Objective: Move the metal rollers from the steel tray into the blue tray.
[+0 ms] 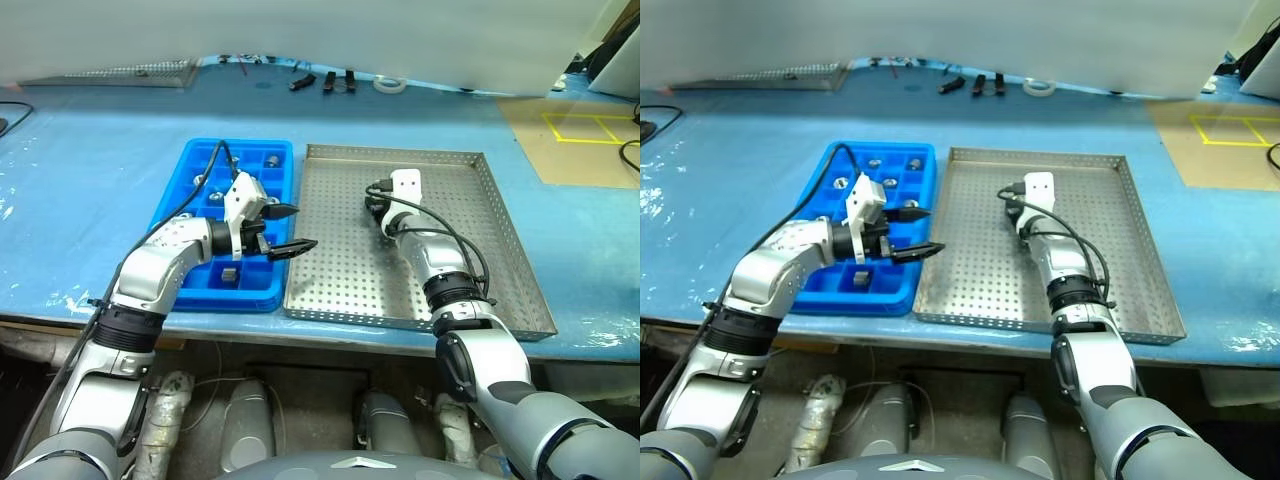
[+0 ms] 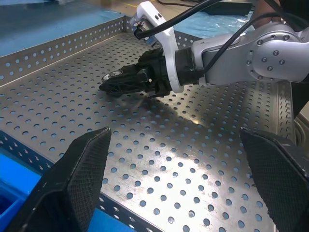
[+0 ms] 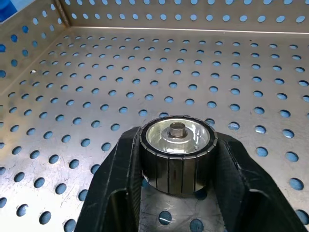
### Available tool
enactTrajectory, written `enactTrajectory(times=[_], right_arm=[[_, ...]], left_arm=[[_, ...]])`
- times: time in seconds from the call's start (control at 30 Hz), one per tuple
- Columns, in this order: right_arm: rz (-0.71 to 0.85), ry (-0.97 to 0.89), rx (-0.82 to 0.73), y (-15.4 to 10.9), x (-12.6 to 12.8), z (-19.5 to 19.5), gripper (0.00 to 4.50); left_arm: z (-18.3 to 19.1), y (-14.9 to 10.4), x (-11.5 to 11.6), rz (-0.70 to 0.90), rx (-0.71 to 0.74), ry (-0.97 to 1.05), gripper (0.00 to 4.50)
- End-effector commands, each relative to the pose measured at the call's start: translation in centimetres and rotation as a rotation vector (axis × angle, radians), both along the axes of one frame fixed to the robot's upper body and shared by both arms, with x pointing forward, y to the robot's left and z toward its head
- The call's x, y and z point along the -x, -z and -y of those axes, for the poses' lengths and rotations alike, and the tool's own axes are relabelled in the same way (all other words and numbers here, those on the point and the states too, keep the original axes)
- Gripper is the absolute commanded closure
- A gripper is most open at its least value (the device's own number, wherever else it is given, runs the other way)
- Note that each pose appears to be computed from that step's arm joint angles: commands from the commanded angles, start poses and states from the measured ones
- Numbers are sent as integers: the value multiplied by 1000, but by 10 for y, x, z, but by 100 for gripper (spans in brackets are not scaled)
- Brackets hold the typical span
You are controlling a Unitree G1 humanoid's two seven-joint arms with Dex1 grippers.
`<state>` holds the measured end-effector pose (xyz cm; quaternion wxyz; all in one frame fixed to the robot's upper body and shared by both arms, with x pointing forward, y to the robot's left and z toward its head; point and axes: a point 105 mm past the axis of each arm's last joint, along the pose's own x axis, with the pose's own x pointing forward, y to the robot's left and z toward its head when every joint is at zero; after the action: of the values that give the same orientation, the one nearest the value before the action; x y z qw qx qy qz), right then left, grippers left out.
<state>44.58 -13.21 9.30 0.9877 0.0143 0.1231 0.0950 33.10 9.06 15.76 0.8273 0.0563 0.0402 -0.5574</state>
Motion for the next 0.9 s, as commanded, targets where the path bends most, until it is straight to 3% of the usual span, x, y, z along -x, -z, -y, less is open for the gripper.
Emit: enactTrajectory(times=[0.03, 0.27, 0.53, 0.77, 0.9], right_arm=[[100, -36, -1, -30, -3, -6, 285], [170, -175, 18, -55, 2, -25, 285], [228, -642, -43, -96, 36, -78, 285], [182, -1002, -48, -91, 73, -116, 285], [144, -1088, -24, -80, 84, -125, 285]], left_arm=[[-5, -13, 3, 45, 14, -6, 0], [-12, -10, 9, 25, 8, -16, 0], [-39, -10, 24, 13, -1, -104, 0], [-59, -5, 51, -6, 1, -230, 0], [-68, -3, 65, -18, 6, -303, 0]])
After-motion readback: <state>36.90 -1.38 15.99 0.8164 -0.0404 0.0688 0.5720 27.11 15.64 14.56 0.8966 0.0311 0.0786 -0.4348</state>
